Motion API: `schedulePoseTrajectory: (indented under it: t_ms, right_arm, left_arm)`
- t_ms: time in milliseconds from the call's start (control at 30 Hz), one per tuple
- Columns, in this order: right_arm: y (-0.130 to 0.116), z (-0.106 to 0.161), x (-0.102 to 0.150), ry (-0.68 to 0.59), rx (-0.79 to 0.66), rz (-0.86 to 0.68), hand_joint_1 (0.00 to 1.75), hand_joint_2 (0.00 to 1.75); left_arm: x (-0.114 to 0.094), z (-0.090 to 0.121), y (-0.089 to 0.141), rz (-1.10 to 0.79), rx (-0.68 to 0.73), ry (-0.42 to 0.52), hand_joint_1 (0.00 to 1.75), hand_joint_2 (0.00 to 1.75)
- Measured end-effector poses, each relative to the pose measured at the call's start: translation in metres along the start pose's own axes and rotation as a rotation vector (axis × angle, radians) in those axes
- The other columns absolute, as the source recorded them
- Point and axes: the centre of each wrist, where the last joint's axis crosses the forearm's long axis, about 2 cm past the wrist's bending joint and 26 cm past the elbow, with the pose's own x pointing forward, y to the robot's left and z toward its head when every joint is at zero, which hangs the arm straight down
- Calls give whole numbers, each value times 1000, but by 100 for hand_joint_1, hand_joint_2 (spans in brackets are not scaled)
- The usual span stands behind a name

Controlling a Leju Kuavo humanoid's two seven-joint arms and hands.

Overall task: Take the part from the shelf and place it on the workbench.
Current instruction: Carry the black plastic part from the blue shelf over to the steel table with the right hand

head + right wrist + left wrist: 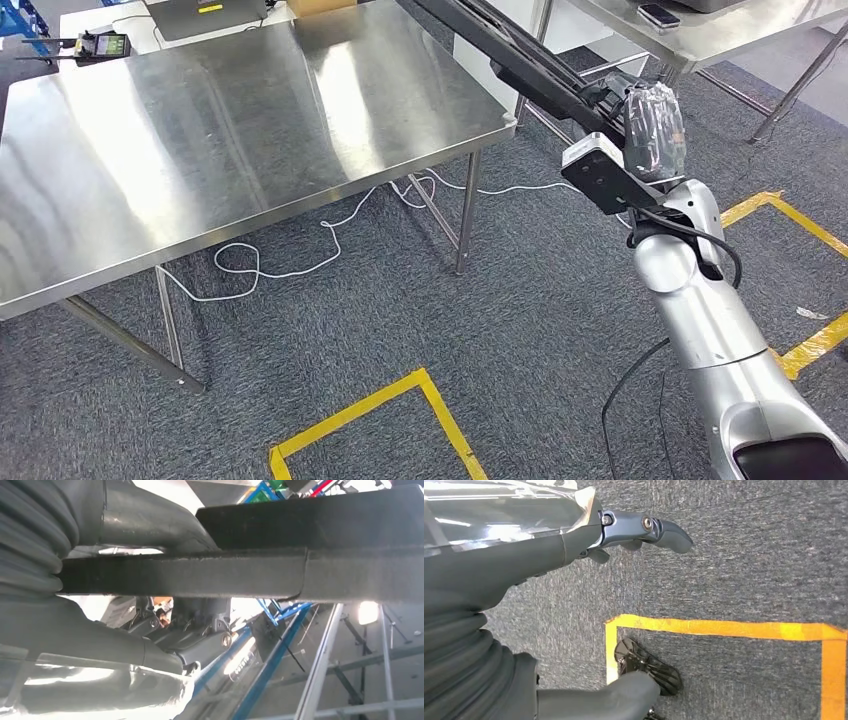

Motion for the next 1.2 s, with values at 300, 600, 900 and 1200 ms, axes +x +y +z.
schedulePoseTrajectory:
  t_ms: [300, 600, 900, 1200]
  right_arm:
    - [-5, -2, 1, -14, -8, 3, 175, 175]
    - [-7, -5, 1, -19, -11, 4, 175, 175]
    - [-9, -5, -2, -10, -11, 8, 175, 175]
    - [-14, -8, -3, -10, -20, 13, 175, 175]
  left_arm:
    - [0, 0, 1, 0, -3, 2, 0, 175]
    - [0, 0, 1, -1, -3, 4, 0, 175]
    - [0, 0, 1, -1, -3, 9, 0, 175]
    - [0, 0, 0, -3, -3, 12, 0, 175]
